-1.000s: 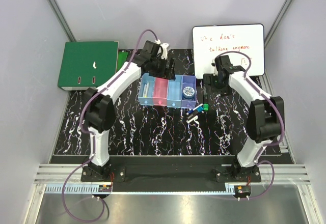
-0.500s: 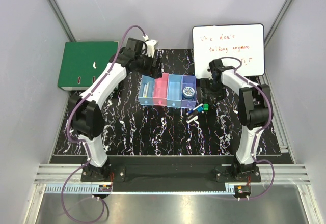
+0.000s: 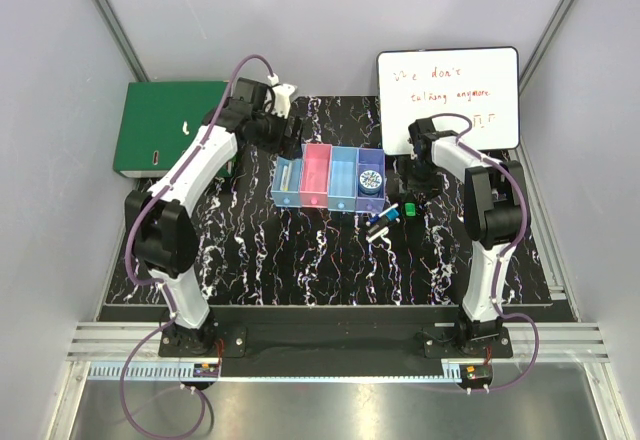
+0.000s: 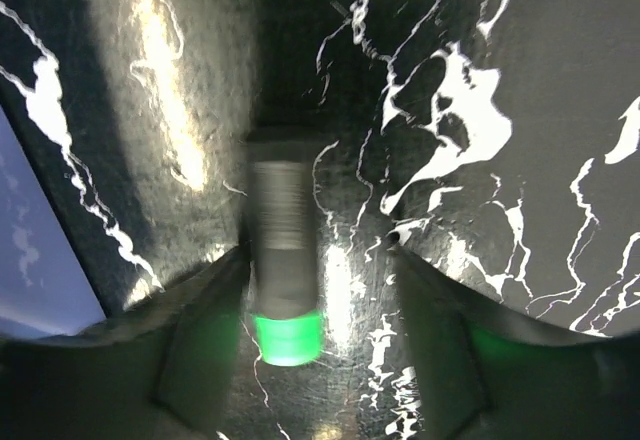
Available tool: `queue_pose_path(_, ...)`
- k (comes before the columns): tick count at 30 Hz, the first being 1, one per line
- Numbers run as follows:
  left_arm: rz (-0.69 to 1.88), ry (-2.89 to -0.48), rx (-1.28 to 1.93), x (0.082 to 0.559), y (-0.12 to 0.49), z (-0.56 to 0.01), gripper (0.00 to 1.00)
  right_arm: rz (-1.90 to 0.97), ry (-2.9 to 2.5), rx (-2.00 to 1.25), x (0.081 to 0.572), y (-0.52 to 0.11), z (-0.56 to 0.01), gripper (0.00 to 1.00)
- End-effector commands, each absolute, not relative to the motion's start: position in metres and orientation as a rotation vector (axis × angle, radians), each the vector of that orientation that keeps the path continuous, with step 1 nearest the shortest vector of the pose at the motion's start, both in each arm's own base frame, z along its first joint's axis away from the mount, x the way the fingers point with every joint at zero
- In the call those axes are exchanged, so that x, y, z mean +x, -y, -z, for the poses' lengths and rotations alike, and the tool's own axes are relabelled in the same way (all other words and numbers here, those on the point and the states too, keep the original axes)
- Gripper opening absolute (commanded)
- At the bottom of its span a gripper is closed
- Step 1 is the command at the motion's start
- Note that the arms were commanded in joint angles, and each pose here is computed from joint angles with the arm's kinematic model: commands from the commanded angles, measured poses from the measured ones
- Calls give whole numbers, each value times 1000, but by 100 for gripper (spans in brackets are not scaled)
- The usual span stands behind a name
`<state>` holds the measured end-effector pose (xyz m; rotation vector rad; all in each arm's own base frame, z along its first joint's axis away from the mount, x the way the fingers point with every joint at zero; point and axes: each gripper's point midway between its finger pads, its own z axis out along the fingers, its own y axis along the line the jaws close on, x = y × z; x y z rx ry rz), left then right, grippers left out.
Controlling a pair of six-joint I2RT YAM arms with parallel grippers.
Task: Sort the stationery into containers
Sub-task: Pick up the pen from the center of the board, then place the pen in the storage box.
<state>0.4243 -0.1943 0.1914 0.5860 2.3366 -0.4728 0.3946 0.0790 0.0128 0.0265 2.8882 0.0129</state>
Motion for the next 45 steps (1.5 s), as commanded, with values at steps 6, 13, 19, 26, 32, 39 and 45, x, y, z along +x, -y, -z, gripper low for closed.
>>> queue_pose_path(6, 441, -2233, 572, 434, 182, -229, 86, -26, -2870, 26, 406, -90, 0, 27)
queue_pose_path(13, 441, -2228, 558, 435, 178, -233, 86, -26, -2836, 4, 410, -92, -11, 0)
queue_pose_path(19, 444, -2245, 548, 425, 175, -228, 86, -13, -2744, -18, 414, -88, -55, 0)
queue_pose_path(26, 433, -2251, 549, 411, 169, -222, 86, 56, -2618, -77, 422, -76, -114, 0)
queue_pose_path(32, 411, -2241, 560, 407, 165, -221, 86, 22, -2517, -110, 446, -85, -159, 0)
queue_pose_path(39, 401, -2248, 564, 403, 163, -215, 86, -134, -2422, -196, 470, -142, -189, 0)
queue_pose_path(45, 387, -2249, 566, 402, 161, -213, 86, -276, -2415, -285, 475, -200, -180, 0)
